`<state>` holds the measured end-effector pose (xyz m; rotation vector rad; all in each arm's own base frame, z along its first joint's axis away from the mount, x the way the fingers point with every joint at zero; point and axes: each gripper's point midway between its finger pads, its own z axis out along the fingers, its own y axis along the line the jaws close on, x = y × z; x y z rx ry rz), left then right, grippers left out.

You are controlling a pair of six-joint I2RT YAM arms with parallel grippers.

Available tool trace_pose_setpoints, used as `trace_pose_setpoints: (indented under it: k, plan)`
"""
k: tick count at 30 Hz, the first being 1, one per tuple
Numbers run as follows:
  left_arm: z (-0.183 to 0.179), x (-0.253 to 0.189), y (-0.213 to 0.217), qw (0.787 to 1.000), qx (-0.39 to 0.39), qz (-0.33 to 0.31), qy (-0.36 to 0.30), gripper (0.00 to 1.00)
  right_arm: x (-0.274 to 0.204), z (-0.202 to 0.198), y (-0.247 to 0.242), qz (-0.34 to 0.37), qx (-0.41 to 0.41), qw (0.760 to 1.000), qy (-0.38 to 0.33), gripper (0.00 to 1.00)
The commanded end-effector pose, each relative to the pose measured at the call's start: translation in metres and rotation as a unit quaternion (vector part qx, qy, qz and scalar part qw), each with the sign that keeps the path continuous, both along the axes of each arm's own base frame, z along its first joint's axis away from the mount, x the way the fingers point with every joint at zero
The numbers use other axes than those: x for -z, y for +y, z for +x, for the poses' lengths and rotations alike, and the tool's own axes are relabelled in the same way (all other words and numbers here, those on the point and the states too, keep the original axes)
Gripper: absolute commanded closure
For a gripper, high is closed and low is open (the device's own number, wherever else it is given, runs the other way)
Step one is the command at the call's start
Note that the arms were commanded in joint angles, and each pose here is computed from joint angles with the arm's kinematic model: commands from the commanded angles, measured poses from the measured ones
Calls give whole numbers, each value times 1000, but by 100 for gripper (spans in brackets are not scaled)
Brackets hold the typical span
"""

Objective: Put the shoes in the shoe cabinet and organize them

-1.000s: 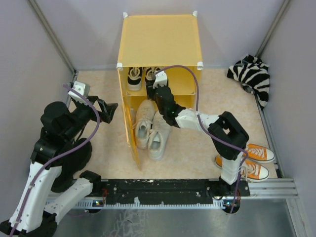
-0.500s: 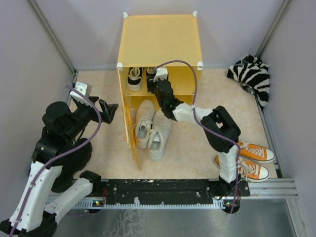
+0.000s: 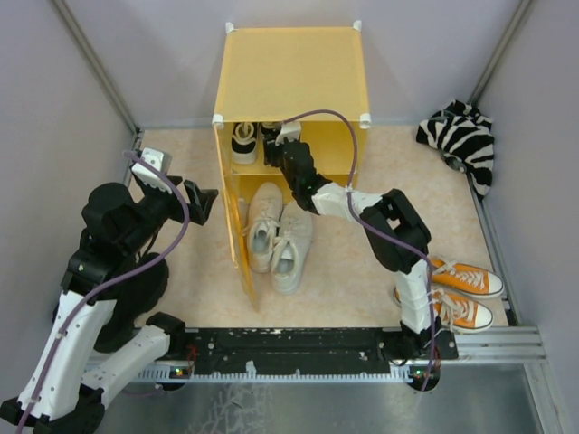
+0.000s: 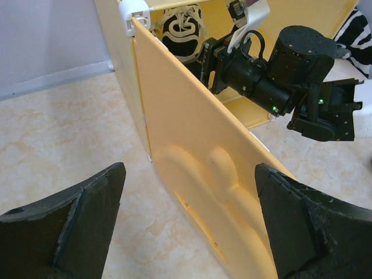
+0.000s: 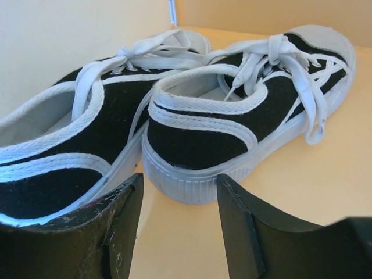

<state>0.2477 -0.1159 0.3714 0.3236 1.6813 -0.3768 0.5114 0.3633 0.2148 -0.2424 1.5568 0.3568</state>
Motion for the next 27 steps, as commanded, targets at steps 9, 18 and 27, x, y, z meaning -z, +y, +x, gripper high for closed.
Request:
trace_pose_setpoints:
  k: [9, 18, 27]
  plan:
    - [-3, -8, 1, 1000, 0, -2, -11, 1, -70, -43, -11, 55, -13, 997, -46, 41]
    - [-8, -16, 0, 1000, 6, -12, -17, 1, -63, -138, -57, -38, -10, 997, 71, 38]
    - [-11, -20, -5, 999, 22, -18, -21, 2, -3, -221, -231, 5, 217, 926, 310, 25]
